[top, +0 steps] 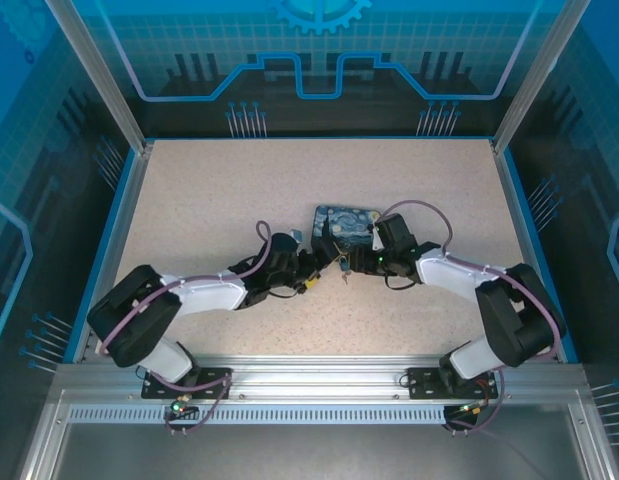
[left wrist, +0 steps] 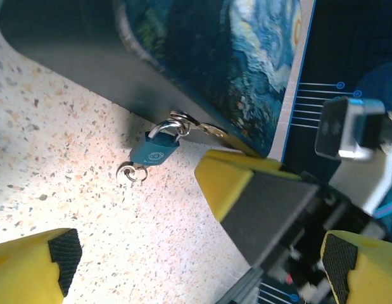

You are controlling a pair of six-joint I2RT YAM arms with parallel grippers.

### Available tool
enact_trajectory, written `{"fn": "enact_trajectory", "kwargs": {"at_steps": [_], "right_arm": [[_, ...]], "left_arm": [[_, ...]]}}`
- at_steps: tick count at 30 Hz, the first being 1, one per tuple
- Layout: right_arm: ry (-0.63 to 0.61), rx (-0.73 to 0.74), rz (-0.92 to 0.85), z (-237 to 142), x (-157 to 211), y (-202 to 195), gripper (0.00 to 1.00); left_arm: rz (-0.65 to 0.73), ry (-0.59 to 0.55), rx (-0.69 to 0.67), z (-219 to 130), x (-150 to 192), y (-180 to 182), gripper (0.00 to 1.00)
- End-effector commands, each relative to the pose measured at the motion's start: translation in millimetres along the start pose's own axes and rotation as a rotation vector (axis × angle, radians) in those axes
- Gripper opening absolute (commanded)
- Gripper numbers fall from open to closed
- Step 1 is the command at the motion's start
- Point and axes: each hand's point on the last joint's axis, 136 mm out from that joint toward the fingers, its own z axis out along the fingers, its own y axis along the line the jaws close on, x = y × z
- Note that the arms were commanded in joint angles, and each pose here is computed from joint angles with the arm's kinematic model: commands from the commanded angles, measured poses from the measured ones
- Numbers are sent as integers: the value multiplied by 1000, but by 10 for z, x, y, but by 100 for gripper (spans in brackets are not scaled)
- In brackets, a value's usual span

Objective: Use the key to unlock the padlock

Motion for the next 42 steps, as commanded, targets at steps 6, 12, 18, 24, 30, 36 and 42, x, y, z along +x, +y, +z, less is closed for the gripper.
{"fn": "enact_trajectory", "kwargs": {"at_steps": [6,12,18,24,30,36,42], "right_arm": [[-55,-69,34,42,-519,58,45],[-72,-98,29,-62,-551,99,45],[-54,-101,51,-33,-293,-21,55],[-39,-102,64,57,-173,-102,55],[-60,-123,56,63,-205,-112,55],[-77,-99,114,28,-249,-285,53],[-109,-101,197,-93,-365,-457,47]], "left_arm": [[190,-131,-129,-324,-287,-175,99],[256,-194,-225,-384,-425,-86,99],[271,-247,-224,-306,-512,-4,99],[348,-130,-214,19,-388,-46,99],[386,-86,-211,274,-361,-16,99],[432,-46,-127,550,-269,-47,99],[522,13,-113,872,-138,44,96]]}}
